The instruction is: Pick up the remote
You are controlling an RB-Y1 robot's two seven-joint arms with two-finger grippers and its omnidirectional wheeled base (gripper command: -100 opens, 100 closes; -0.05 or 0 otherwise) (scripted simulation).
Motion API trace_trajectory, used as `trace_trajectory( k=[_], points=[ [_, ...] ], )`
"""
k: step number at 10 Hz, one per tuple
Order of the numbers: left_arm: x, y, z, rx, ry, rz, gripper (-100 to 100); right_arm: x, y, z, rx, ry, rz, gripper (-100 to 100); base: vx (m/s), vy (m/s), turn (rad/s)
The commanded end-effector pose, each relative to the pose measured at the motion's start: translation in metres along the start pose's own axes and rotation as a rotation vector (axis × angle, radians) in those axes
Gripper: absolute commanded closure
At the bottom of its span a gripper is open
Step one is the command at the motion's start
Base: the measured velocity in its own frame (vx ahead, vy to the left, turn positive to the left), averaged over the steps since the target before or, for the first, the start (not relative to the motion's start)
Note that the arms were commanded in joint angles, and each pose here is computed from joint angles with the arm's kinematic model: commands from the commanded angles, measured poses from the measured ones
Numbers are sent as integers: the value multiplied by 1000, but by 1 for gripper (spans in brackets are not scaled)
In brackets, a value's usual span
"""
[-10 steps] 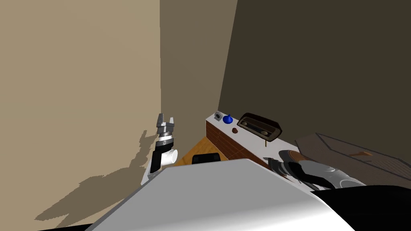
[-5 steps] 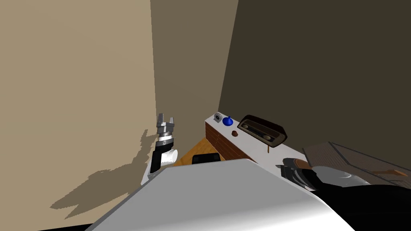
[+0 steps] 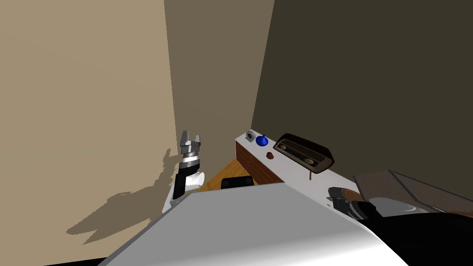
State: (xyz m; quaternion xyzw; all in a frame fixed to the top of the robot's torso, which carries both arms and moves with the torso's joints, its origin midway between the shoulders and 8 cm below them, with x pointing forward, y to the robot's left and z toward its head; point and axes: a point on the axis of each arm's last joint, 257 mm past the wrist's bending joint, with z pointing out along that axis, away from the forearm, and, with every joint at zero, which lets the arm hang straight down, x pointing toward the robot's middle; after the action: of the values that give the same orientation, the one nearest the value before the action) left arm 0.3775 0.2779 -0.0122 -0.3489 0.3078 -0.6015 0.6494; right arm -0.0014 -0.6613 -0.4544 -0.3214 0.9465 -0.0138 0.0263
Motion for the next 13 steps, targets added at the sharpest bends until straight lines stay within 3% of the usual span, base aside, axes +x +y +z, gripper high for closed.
trace_trajectory(
  k=[1, 3, 4, 5, 9, 10, 11, 12, 13],
  points=[
    [0, 0, 0, 0, 0, 0, 0, 1, 9, 11, 1, 2, 9, -100, 1, -27, 68],
    [0, 0, 0, 0, 0, 0, 0, 1, 18, 23, 1, 4, 17, -100, 7, -38, 54],
    [0, 0, 0, 0, 0, 0, 0, 3, 15, 17, 1, 3, 16, -100, 3, -18, 8],
    [0, 0, 0, 0, 0, 0, 0, 4, 16, 18, 1, 3, 15, 100, 0, 0, 0],
    [0, 0, 0, 0, 0, 0, 0, 3, 16, 18, 1, 3, 16, 100, 0, 0, 0],
    [0, 0, 0, 0, 0, 0, 0, 3, 16, 18, 1, 2, 15, 0, 0, 0, 0],
    [0, 0, 0, 0, 0, 0, 0, 1, 7, 9, 1, 1, 7, 100, -6, 28, -67],
    [0, 0, 0, 0, 0, 0, 0, 0, 2, 2, 0, 0, 2, 100, -7, 53, -91],
    [0, 0, 0, 0, 0, 0, 0, 1, 5, 7, 2, 2, 3, 100, -3, 25, -19]
  ],
)
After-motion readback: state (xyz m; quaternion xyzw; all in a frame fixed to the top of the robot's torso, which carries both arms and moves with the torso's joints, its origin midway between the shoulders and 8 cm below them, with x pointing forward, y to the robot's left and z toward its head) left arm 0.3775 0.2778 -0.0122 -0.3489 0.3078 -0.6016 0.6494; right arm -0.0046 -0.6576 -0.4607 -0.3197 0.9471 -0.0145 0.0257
